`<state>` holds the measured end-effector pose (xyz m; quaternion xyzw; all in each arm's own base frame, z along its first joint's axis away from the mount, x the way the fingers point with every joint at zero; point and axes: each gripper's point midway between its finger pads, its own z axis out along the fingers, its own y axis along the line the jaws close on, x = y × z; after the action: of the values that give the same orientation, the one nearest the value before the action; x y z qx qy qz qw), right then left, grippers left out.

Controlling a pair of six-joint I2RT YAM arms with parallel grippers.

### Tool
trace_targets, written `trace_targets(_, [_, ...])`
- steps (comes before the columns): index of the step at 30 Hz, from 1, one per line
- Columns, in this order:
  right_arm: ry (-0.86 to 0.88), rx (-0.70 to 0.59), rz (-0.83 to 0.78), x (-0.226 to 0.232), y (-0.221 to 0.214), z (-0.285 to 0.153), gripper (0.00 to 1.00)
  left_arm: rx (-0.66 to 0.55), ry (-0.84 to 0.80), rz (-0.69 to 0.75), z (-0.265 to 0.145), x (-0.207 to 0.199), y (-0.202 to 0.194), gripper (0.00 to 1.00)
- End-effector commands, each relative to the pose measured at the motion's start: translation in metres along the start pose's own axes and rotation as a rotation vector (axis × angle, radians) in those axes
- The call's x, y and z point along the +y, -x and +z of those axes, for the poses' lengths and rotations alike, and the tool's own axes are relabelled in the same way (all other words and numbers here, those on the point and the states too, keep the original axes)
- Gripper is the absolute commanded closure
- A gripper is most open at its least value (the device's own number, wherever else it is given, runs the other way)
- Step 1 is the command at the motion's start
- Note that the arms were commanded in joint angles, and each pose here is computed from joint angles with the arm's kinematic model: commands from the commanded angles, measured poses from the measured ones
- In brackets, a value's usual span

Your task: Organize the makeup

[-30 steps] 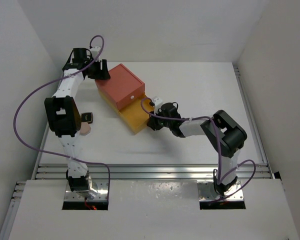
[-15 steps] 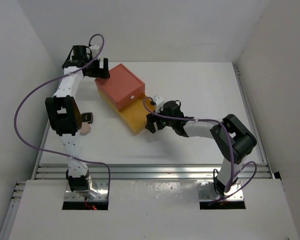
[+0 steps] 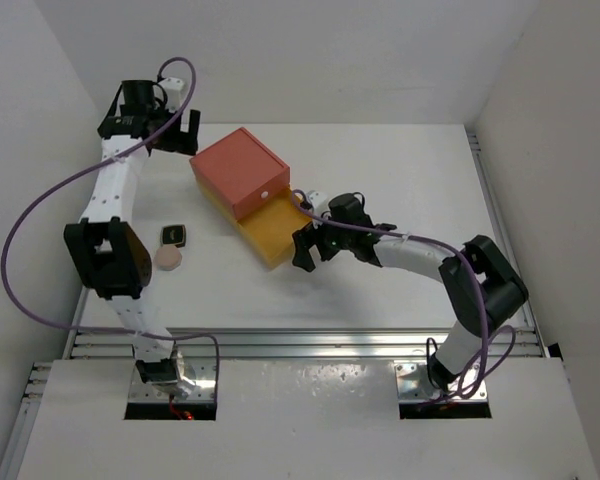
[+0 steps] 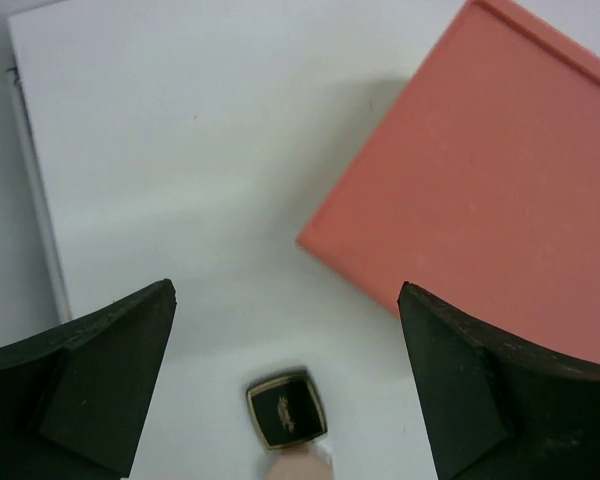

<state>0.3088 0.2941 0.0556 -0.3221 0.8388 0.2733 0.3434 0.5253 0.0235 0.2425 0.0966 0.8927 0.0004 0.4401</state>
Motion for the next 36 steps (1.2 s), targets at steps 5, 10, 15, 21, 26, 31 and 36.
trace_targets(5, [-0.061,-0.03,-0.003,-0.006,0.036,-0.031,0.01,0.363,0.067,-0.084,-0.045,0.002,-0.146,0.0])
trace_targets(10, [-0.088,-0.048,0.048,-0.017,0.036,-0.033,0.01,0.484,0.124,-0.172,-0.02,0.001,-0.212,0.0])
trace_targets(15, [-0.087,-0.035,0.069,-0.019,0.033,-0.034,0.01,0.46,0.118,-0.202,-0.003,0.0,-0.226,0.0])
trace_targets(21, [-0.113,-0.019,0.113,-0.023,0.021,-0.032,0.01,0.51,0.206,-0.241,0.016,0.009,-0.256,0.0])
trace_targets(26, [-0.115,-0.015,0.118,-0.024,0.022,-0.032,0.01,0.503,0.229,-0.244,0.029,0.014,-0.259,0.0])
trace_targets(31, [-0.117,-0.01,0.108,-0.025,0.023,-0.031,0.04,0.542,0.22,-0.237,0.041,0.012,-0.274,0.06])
trace_targets(36, [-0.112,-0.011,0.101,-0.023,0.023,-0.031,0.09,0.518,0.141,-0.244,0.033,0.002,-0.269,0.48])
